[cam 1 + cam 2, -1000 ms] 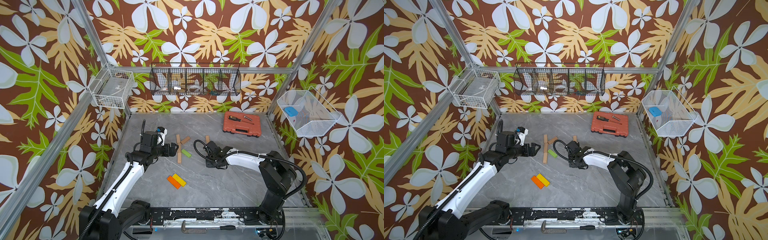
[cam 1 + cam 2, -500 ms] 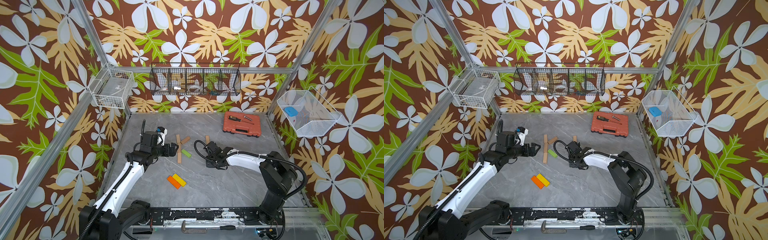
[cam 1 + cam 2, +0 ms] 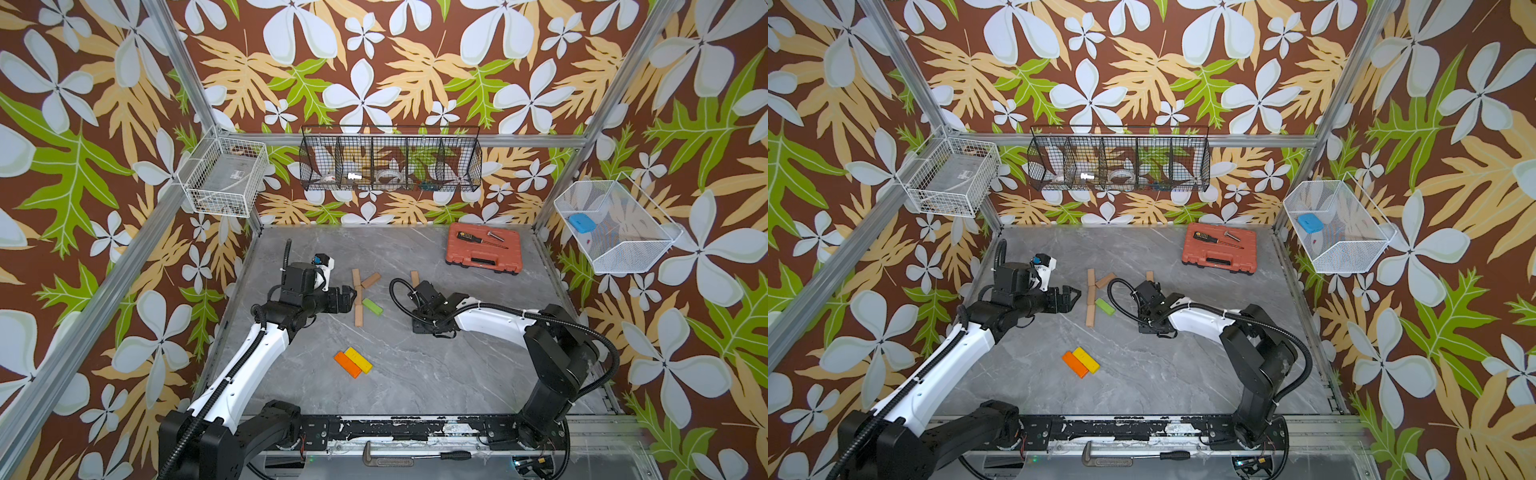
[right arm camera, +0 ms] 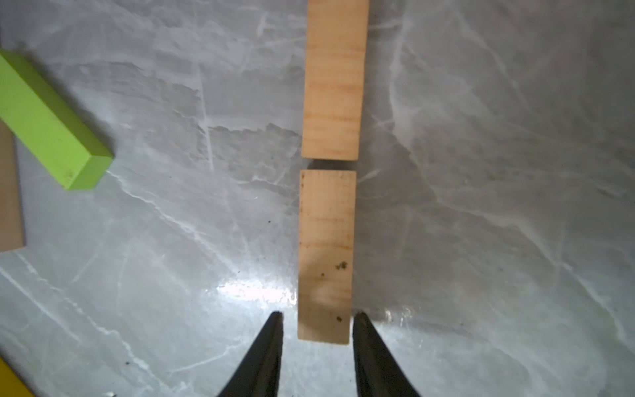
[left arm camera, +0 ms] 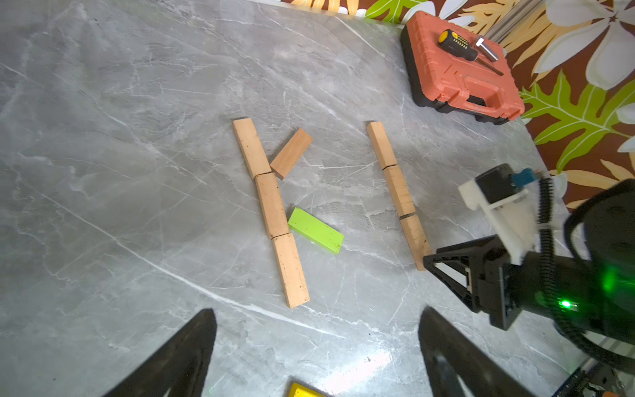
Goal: Assemble the letter k with building blocks
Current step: Assemble the building block at the center of the board, then pick up the building block from the center of the board, then place the building block at the center of the board.
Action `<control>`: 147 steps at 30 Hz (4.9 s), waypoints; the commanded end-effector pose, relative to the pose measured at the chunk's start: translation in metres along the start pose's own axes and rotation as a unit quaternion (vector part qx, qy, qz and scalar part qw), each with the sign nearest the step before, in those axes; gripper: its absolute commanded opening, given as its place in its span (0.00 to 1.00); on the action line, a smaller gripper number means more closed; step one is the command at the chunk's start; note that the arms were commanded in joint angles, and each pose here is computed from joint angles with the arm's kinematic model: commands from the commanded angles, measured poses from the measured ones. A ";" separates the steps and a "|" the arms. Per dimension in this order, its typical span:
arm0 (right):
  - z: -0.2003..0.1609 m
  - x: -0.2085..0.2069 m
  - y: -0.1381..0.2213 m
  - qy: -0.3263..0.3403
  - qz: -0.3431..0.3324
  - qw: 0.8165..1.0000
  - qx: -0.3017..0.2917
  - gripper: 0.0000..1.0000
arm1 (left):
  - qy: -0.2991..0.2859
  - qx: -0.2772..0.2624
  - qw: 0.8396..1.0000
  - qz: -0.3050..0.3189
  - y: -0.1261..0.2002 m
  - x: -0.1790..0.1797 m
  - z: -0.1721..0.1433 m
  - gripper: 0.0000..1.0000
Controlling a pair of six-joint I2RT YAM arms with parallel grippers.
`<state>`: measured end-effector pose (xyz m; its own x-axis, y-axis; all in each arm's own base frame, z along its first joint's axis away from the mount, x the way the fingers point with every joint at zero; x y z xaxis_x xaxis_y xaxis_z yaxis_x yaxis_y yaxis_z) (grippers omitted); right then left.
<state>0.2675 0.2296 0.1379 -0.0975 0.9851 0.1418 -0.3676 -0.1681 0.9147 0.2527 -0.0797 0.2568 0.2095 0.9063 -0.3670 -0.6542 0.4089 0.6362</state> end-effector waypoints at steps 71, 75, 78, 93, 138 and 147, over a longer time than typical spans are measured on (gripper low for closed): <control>-0.089 0.179 -0.011 0.458 0.086 0.884 0.038 0.41 | 0.157 -0.064 0.978 0.121 0.023 0.086 0.010 0.96; -0.090 0.180 -0.013 0.461 0.087 0.882 0.044 0.36 | 0.156 -0.065 0.978 0.121 0.024 0.086 0.010 0.96; -0.089 0.179 -0.011 0.463 0.085 0.881 0.041 0.32 | 0.155 -0.066 0.978 0.121 0.024 0.086 0.010 0.96; -0.025 0.123 0.060 0.511 0.009 0.857 -0.065 0.15 | 0.140 -0.077 0.985 0.059 0.027 0.075 0.013 0.96; 0.108 -0.088 -0.024 0.730 -0.018 0.682 0.054 0.00 | -0.112 -0.023 0.992 -0.045 0.013 -0.044 -0.002 0.96; 0.114 -0.090 -0.044 0.721 -0.020 0.690 0.059 0.01 | -0.112 -0.017 0.993 -0.040 0.009 -0.043 -0.003 0.96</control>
<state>0.3972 0.1514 0.1304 -0.9374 -0.0917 -0.3360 -0.3318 -0.0582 0.9416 0.2335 -0.1142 0.2737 0.4085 0.8742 -0.2623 -0.6398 0.4793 0.6008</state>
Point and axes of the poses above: each gripper's point midway between its finger pads, its own y axis back along the fingers, its own x axis along the line the jaws close on, z = x × y, the point moved 10 cm from there along y, back along the fingers, and after that the axes turned 2 degrees about y, right-handed, at the moved point
